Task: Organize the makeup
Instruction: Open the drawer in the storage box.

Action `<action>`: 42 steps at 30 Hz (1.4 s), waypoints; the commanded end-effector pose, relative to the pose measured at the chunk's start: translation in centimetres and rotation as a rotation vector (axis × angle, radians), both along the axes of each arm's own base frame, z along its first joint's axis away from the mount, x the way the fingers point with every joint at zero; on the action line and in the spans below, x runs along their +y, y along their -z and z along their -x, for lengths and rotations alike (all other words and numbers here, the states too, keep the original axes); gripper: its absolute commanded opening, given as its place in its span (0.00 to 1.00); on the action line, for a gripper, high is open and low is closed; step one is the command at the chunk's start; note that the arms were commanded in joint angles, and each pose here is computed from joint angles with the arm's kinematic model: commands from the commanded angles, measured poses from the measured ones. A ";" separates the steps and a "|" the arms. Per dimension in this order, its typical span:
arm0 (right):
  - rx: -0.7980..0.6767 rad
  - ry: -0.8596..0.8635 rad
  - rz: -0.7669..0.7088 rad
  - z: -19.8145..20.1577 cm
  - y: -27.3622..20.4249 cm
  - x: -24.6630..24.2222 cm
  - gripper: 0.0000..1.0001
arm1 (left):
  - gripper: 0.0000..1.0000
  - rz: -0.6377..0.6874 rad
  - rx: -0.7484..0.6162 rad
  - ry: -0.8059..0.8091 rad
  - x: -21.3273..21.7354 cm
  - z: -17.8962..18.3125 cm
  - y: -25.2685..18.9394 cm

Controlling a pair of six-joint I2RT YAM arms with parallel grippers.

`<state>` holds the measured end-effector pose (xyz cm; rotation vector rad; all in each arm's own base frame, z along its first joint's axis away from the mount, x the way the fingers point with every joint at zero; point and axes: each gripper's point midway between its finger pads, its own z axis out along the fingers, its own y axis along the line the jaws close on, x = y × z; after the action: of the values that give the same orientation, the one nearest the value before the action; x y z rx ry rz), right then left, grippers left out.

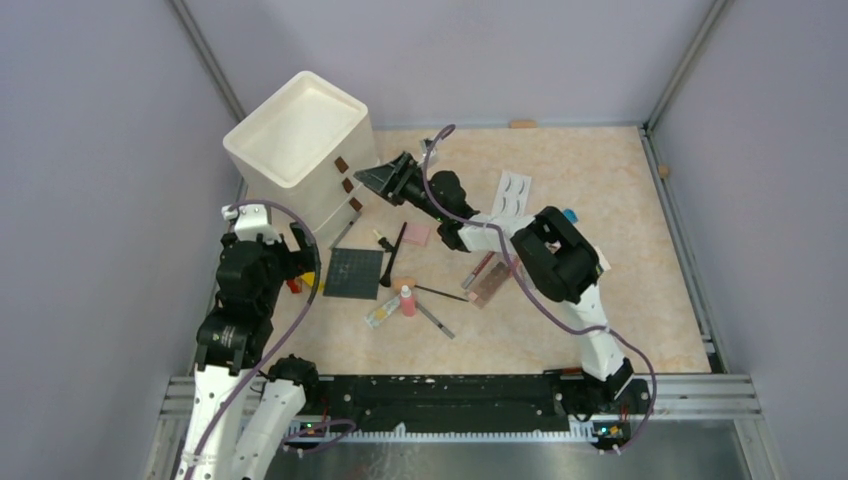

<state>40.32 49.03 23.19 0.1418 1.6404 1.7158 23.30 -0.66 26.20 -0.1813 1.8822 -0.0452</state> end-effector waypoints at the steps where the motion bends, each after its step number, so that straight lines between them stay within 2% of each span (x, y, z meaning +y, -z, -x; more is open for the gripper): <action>1: -0.042 -0.014 -0.146 -0.8 -3.7 1.3 0.70 | 0.99 0.012 -0.054 0.008 -0.2 -0.4 -1.2; 9: -0.018 0.000 -0.175 -2.7 -3.1 3.0 0.69 | 0.99 0.014 -0.051 0.009 -0.2 -0.5 -1.1; 14: 0.015 -0.003 -0.190 -3.4 -2.1 3.8 0.62 | 0.99 0.013 -0.051 0.013 -0.3 -0.5 -1.1; 27: 0.014 -0.045 -0.197 -3.2 -1.7 5.1 0.57 | 0.99 0.009 -0.058 0.010 -0.2 -0.4 -1.1; 42: 0.016 -0.089 -0.252 -3.2 -2.3 5.8 0.46 | 0.99 0.007 -0.056 0.012 -0.2 -0.5 -1.0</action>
<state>44.48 54.18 23.50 0.2578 1.5307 1.9241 23.24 -0.76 26.28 -0.1765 1.8789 -0.0531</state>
